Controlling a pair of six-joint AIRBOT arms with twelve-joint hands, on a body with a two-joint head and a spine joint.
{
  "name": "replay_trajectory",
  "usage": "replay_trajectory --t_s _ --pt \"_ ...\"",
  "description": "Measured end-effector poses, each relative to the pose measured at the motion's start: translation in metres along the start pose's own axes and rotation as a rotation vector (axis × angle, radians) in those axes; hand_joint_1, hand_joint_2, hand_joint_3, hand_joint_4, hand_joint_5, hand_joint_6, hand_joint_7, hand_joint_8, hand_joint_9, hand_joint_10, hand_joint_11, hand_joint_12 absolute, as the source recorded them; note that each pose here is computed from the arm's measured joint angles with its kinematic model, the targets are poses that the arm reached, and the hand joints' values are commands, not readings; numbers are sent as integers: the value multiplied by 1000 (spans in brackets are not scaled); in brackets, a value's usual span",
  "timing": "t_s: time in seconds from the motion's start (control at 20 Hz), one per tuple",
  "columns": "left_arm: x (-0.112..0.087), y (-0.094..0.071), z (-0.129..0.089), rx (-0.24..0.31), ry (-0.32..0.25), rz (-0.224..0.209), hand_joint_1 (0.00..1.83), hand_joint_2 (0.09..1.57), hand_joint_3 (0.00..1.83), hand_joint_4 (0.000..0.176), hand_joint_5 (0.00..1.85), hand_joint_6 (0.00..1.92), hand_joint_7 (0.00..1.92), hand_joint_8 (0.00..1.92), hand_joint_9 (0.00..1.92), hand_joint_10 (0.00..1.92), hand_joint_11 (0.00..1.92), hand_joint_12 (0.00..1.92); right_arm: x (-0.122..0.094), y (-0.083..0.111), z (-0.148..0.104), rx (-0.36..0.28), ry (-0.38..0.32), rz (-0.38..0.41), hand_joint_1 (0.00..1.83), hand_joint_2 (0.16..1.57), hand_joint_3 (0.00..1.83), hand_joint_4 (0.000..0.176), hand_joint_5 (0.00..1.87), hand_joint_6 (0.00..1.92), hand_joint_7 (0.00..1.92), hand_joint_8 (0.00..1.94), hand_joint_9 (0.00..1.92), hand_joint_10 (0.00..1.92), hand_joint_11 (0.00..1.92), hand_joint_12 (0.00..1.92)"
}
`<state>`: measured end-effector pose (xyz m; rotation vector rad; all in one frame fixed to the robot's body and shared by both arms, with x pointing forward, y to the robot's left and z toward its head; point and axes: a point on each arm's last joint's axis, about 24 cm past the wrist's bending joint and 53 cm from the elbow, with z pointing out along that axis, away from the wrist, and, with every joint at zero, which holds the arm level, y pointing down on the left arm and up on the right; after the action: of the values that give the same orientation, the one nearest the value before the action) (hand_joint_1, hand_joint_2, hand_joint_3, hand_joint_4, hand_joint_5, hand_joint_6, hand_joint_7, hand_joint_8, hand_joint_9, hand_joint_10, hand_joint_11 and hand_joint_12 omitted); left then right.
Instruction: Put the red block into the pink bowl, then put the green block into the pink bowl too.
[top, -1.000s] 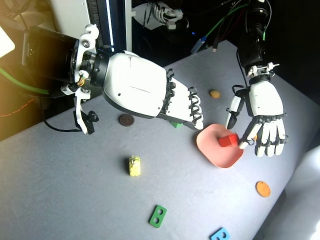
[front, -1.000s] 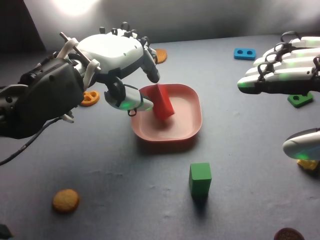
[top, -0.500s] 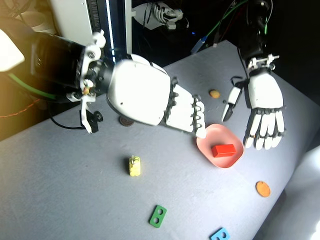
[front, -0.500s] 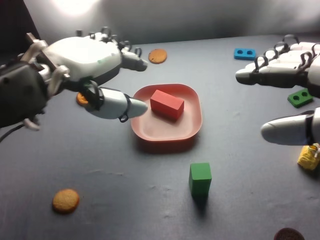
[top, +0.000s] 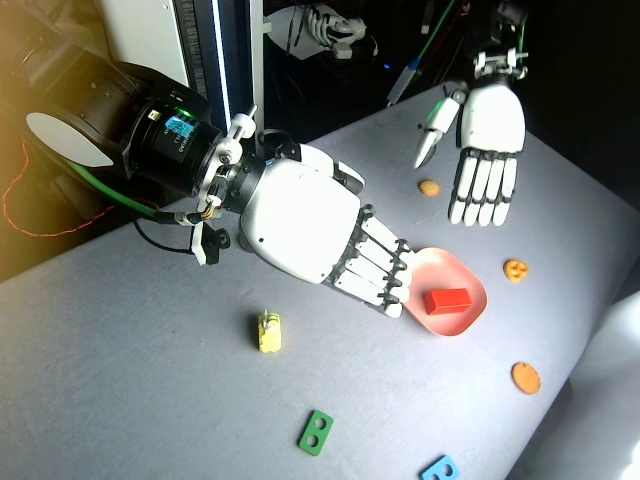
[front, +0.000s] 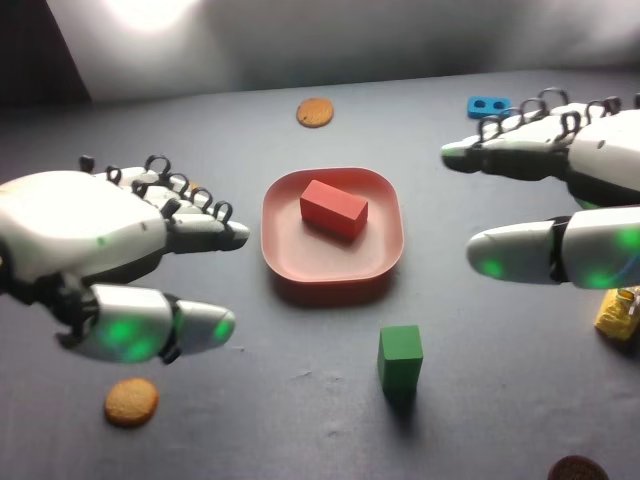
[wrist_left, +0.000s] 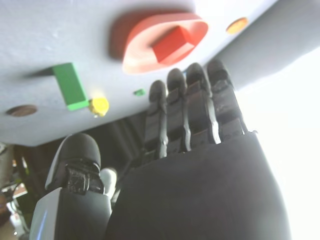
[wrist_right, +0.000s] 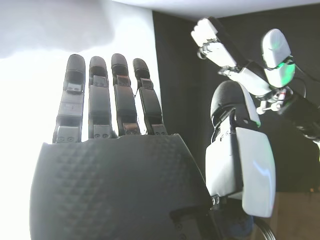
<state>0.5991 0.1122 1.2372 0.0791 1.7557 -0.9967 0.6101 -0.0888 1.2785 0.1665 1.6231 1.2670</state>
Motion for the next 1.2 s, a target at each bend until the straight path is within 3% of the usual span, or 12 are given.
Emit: replay_trajectory --t_s 0.1,0.15,0.25,0.5,0.65,0.75,0.85,1.0,1.05,1.1,1.15,1.2 --pt "5 -8 -10 41 14 15 0 1332 1 0 294 11 259 6 167 3 0 243 2 3 0 -3 -4 42 65 1166 0 0 199 2 186 2 125 3 0 339" --pt "11 -15 -16 76 27 7 0 1336 3 0 300 11 271 9 171 4 0 244 3 2 0 5 -7 78 66 1166 0 0 166 2 158 1 97 2 0 228" --pt "19 -25 -26 117 50 -4 0 1332 1 0 276 4 240 6 143 2 0 187 0 -1 1 14 -18 110 113 1166 0 0 208 10 197 7 136 11 0 296" --pt "32 -47 -44 191 81 60 0 1335 0 0 306 4 285 6 181 5 0 239 2 -2 4 20 -25 219 71 1164 1 0 189 6 190 5 113 6 0 286" --pt "39 -60 -48 239 100 117 0 1334 0 0 297 0 282 4 176 2 0 239 4 -1 4 21 -18 224 76 1167 1 0 169 4 156 2 91 4 0 226" --pt "43 -65 -49 254 108 124 0 1340 0 0 335 5 312 5 208 5 0 315 8 0 5 17 1 191 134 1158 0 0 154 0 143 0 93 1 0 252" --pt "44 -69 -49 263 115 140 0 1338 0 0 337 2 315 1 217 2 0 375 8 4 5 8 8 174 207 1091 0 0 102 0 62 0 17 0 0 65" --pt "45 -76 -45 283 125 150 0 1338 0 0 329 1 305 0 213 0 0 369 7 6 6 5 8 172 243 1048 0 0 113 3 23 0 3 0 0 12" --pt "47 -80 -43 295 129 159 0 1338 0 0 279 2 249 5 158 2 0 232 6 8 7 -1 5 169 238 890 0 22 180 5 7 0 0 0 0 2" --pt "50 -85 -42 312 135 161 0 1347 0 0 322 0 298 0 198 2 0 295 7 9 7 -2 7 159 290 756 0 69 231 4 1 0 0 0 0 0" --pt "51 -86 -41 316 136 162 0 1347 0 0 322 0 298 0 198 2 0 295 7 9 7 -2 8 156 290 756 0 69 231 4 1 0 0 0 0 0" --pt "53 -88 -40 322 141 158 0 1345 0 0 347 2 313 0 206 2 0 310 8 8 7 0 11 153 347 711 0 83 252 5 0 0 0 0 0 0"
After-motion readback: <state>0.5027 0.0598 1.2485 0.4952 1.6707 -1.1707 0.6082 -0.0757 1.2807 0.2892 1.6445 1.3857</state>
